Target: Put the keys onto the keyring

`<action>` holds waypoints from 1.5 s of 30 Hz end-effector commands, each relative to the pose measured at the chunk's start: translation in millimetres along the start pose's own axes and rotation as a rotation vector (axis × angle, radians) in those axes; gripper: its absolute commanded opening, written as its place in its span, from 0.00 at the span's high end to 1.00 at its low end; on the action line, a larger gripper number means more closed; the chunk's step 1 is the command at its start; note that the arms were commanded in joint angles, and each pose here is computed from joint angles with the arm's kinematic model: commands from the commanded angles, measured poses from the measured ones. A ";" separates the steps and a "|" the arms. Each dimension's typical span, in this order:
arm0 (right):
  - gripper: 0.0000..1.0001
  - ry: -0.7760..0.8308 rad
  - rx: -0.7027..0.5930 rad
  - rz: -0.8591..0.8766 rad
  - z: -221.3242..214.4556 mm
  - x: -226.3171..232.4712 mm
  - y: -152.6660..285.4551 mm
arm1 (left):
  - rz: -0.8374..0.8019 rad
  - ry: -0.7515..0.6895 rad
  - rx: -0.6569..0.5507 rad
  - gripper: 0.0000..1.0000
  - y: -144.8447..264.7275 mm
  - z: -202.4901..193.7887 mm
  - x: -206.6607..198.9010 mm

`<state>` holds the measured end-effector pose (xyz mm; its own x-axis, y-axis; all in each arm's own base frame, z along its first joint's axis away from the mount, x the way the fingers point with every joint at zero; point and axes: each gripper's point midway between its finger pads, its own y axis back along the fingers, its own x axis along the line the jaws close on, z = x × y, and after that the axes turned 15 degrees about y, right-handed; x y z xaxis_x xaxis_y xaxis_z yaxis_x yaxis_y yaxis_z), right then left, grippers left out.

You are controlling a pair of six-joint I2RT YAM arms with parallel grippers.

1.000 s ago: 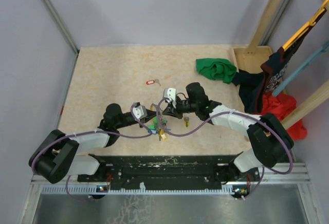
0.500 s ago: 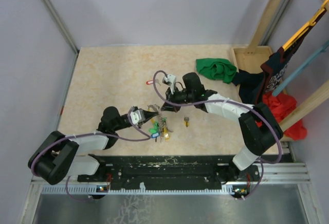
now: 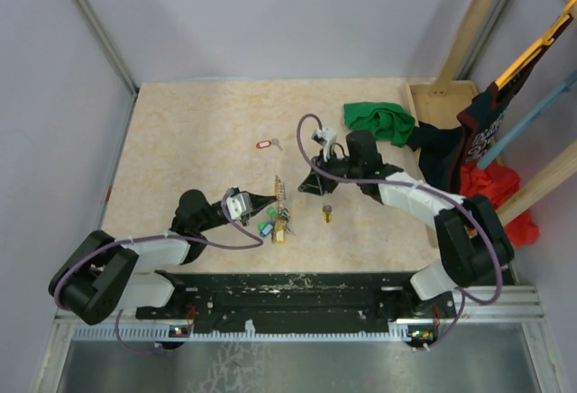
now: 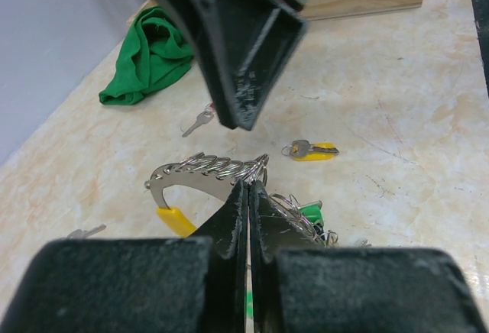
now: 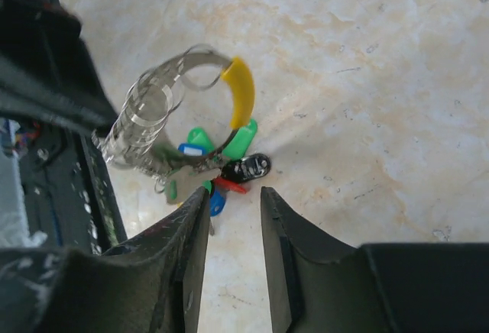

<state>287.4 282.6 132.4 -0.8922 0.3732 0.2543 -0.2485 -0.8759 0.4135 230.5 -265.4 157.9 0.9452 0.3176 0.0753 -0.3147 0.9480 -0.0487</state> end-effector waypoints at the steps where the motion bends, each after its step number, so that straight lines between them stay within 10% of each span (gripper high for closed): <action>1: 0.64 0.439 -0.162 0.010 29.9 31.1 11.0 | 0.004 -0.024 -0.062 1.00 -4.3 19.3 3.1; 10: 0.59 0.765 -0.263 0.012 31.6 59.0 5.5 | -0.024 -0.017 -0.054 1.00 -5.2 18.6 -1.1; 32: 0.68 0.793 -0.265 0.142 31.2 79.9 -10.3 | -0.057 -0.010 -0.049 1.00 -6.7 19.0 -5.7; 45: 1.00 0.630 -0.282 0.098 42.4 65.4 -9.0 | -0.087 -0.037 -0.048 1.00 -4.4 19.8 -12.3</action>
<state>232.1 321.5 150.0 -0.9405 0.0673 -0.3331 -0.1504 -0.9614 0.2305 223.3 -268.9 158.2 0.9605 0.2716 0.0612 -0.2692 0.9620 -0.0453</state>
